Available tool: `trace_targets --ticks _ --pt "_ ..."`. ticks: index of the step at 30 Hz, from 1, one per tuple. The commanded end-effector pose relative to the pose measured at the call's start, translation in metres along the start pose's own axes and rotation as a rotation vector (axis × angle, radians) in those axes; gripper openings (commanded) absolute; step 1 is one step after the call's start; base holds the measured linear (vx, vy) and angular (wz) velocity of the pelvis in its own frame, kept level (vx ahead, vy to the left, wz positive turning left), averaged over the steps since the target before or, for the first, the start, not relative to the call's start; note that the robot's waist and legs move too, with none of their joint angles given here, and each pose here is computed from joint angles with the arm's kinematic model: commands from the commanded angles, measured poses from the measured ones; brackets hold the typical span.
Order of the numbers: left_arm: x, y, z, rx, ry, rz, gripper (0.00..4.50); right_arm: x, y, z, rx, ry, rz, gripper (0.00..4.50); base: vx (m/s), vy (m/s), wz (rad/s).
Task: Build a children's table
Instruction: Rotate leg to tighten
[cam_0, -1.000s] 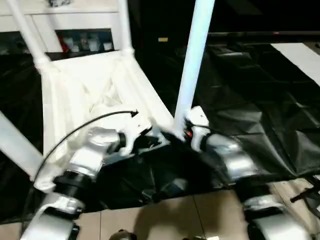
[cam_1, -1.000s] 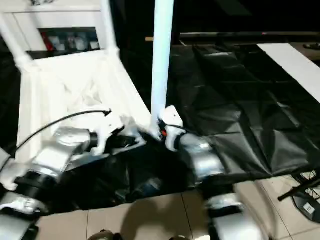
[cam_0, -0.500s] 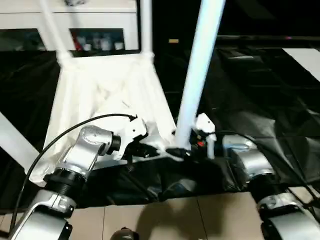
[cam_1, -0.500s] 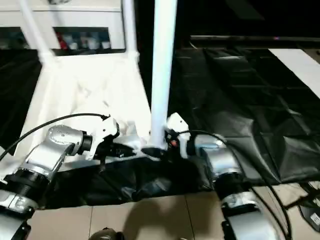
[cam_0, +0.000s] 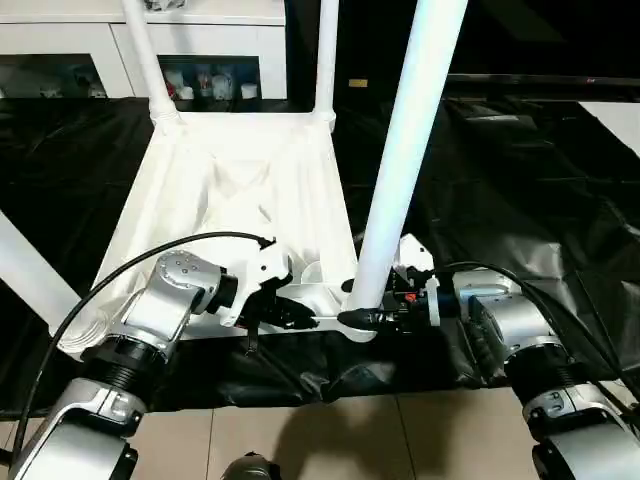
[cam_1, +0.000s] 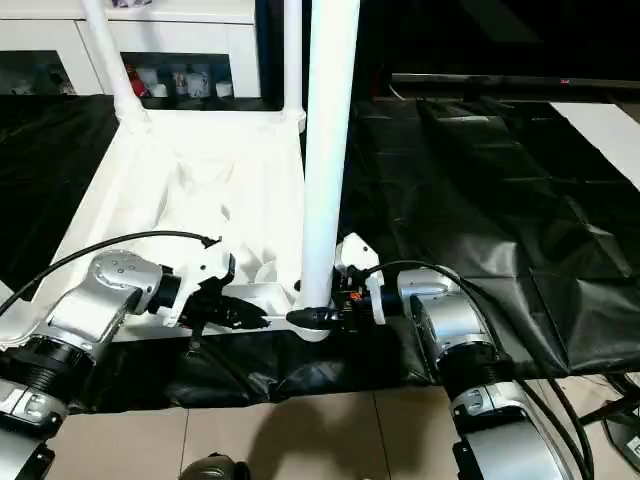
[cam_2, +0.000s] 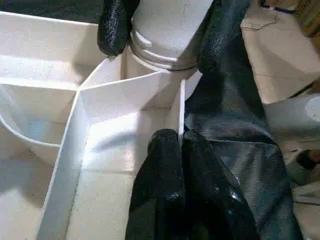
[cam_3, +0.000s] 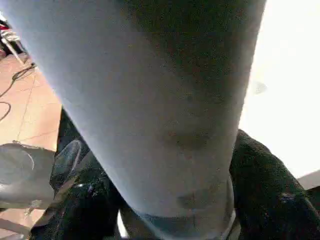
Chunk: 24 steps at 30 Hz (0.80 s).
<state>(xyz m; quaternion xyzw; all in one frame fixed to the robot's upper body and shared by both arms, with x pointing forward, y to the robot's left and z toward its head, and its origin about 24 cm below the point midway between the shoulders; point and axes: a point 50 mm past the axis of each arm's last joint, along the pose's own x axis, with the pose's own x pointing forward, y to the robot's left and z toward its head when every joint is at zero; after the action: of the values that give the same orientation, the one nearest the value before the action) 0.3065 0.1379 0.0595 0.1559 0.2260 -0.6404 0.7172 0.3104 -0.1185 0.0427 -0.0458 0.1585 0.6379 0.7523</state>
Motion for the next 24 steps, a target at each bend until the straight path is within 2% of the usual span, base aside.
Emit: trace_targets --ticks 1,3,9,10,12,14,16,18,21,24 --pt "0.011 0.013 0.034 0.096 -0.08 0.137 0.0 0.036 0.008 0.001 -0.022 -0.023 -0.032 2.56 0.0 0.0 0.0" --pt "0.015 0.016 0.036 0.086 -0.087 0.193 0.0 0.043 0.002 0.002 -0.002 -0.048 -0.158 2.56 0.0 0.0 0.0" --pt "0.035 0.02 0.047 0.037 -0.128 0.365 0.0 0.071 -0.007 0.003 0.143 -0.093 -0.497 2.56 0.0 0.0 0.0" --pt "0.035 0.02 0.047 0.037 -0.128 0.365 0.0 0.071 -0.007 0.003 0.143 -0.093 -0.497 2.56 0.0 0.0 0.0" --pt "0.042 0.021 0.053 0.022 -0.146 0.414 0.0 0.08 -0.01 0.005 0.218 -0.105 -0.615 2.56 0.0 0.0 0.0" --pt "0.046 0.019 0.056 0.023 -0.159 0.408 0.0 0.088 -0.005 0.011 0.212 -0.136 -0.581 2.56 0.0 0.0 0.0" --pt "0.05 0.016 0.06 0.018 -0.181 0.396 0.0 0.092 -0.002 0.015 0.192 -0.171 -0.55 3.12 0.0 0.0 0.0" --pt "0.051 0.016 0.06 0.015 -0.184 0.396 0.0 0.093 -0.001 0.017 0.199 -0.187 -0.546 3.29 0.0 0.0 0.0" --pt "0.05 0.013 0.058 0.03 -0.182 0.366 0.0 0.088 -0.002 0.017 0.178 -0.184 -0.531 3.63 0.0 0.0 0.0" --pt "0.043 0.008 0.054 0.079 -0.178 0.258 0.0 0.075 -0.003 0.015 0.106 -0.156 -0.447 3.85 0.0 0.0 0.0"
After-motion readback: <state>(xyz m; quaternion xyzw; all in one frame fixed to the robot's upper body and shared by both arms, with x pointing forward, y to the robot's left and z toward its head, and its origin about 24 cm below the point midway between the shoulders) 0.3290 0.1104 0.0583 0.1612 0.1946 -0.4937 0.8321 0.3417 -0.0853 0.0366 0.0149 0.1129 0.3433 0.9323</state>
